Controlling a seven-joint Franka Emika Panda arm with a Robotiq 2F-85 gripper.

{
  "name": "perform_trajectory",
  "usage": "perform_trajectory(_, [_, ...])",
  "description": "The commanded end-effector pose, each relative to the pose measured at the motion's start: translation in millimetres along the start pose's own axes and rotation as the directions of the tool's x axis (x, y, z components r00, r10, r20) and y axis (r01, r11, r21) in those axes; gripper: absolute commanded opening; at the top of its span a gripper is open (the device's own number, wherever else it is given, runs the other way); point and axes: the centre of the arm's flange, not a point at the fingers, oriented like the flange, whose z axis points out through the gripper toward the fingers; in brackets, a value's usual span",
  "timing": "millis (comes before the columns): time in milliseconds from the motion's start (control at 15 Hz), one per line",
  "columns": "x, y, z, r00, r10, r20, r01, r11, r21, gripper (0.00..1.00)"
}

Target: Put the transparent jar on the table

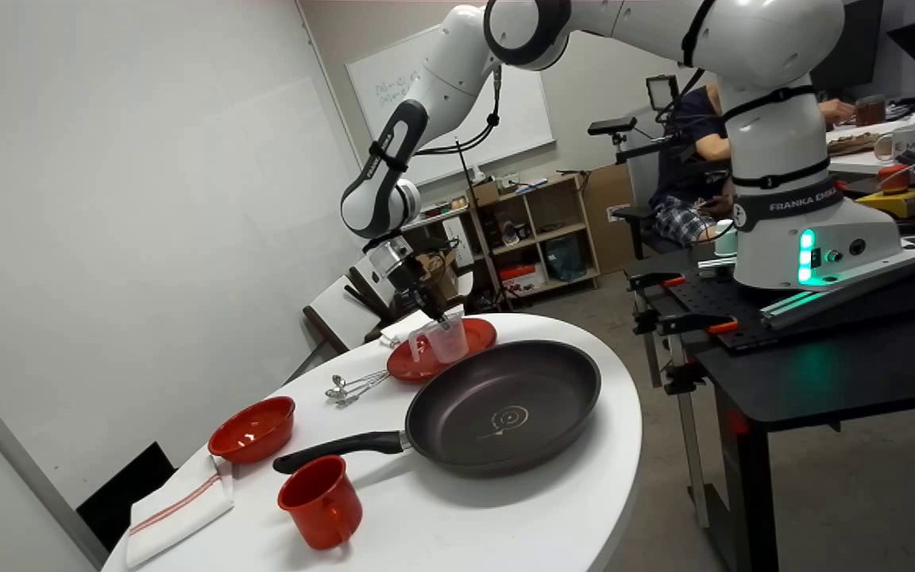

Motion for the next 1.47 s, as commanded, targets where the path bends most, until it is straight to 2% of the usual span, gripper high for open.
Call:
perform_trajectory(0, [-15.8, -7.6, -10.6, 1.000, 0.015, -0.009, -0.015, 1.000, 0.003, 0.01])
perform_trajectory(200, [-20.6, -14.7, -33.7, 1.000, -0.004, -0.030, 0.003, 1.000, -0.023, 0.01])
perform_trajectory(467, [-29.5, -38.9, -88.6, 0.996, -0.051, -0.069, 0.043, 0.993, -0.109, 0.01])
perform_trajectory(733, [-29.2, -78.4, -138.3, 0.989, -0.130, -0.076, 0.109, 0.967, -0.232, 0.01])
perform_trajectory(933, [-33.3, -111.0, -161.2, 0.979, -0.191, -0.064, 0.165, 0.942, -0.292, 0.01])
perform_trajectory(1133, [-42.4, -137.2, -174.1, 0.969, -0.240, -0.057, 0.211, 0.926, -0.314, 0.01])
perform_trajectory(1400, [-62.5, -151.1, -181.6, 0.962, -0.265, -0.061, 0.235, 0.922, -0.308, 0.01])
